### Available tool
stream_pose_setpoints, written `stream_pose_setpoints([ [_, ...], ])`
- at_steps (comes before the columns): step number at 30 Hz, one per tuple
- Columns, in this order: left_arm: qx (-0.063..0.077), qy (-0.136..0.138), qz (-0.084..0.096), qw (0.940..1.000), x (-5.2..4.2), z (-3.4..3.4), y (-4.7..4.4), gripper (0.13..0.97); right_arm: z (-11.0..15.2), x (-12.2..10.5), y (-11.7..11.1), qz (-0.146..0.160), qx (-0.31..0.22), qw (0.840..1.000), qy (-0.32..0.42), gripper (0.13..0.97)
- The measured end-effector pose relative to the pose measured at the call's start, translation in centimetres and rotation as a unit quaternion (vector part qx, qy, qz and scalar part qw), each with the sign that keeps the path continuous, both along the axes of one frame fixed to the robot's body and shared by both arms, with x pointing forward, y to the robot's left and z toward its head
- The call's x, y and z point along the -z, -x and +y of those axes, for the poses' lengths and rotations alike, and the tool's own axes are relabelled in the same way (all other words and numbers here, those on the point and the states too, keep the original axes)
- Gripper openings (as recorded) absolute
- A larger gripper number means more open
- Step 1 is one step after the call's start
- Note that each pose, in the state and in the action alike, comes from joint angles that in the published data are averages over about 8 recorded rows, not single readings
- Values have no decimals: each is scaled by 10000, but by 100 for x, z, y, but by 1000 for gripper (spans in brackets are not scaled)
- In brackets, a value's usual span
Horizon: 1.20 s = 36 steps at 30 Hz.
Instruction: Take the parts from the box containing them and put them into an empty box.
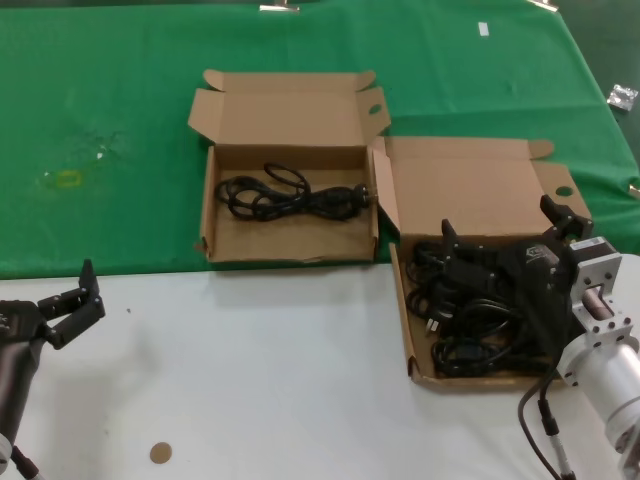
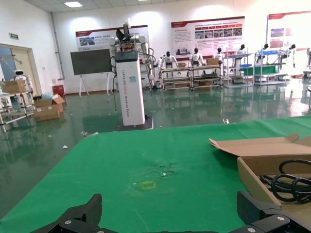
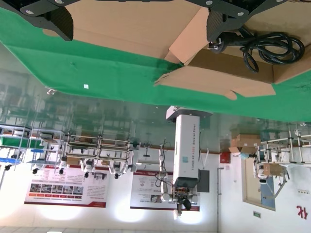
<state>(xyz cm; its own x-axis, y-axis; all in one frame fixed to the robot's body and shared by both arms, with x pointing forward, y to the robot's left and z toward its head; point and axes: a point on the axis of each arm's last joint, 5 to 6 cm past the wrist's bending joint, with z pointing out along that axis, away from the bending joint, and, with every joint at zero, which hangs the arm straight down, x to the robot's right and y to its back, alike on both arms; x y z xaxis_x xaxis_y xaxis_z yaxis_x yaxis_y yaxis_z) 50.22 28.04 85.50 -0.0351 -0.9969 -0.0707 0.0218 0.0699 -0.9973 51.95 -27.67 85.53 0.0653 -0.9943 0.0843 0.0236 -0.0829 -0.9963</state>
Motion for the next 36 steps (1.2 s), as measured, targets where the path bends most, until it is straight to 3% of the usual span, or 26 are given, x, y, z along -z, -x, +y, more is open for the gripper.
stream_pose_setpoints([
  [36,0,0,0,10000,0,0,0,966,0,0,0,0,0,10000,0,966],
])
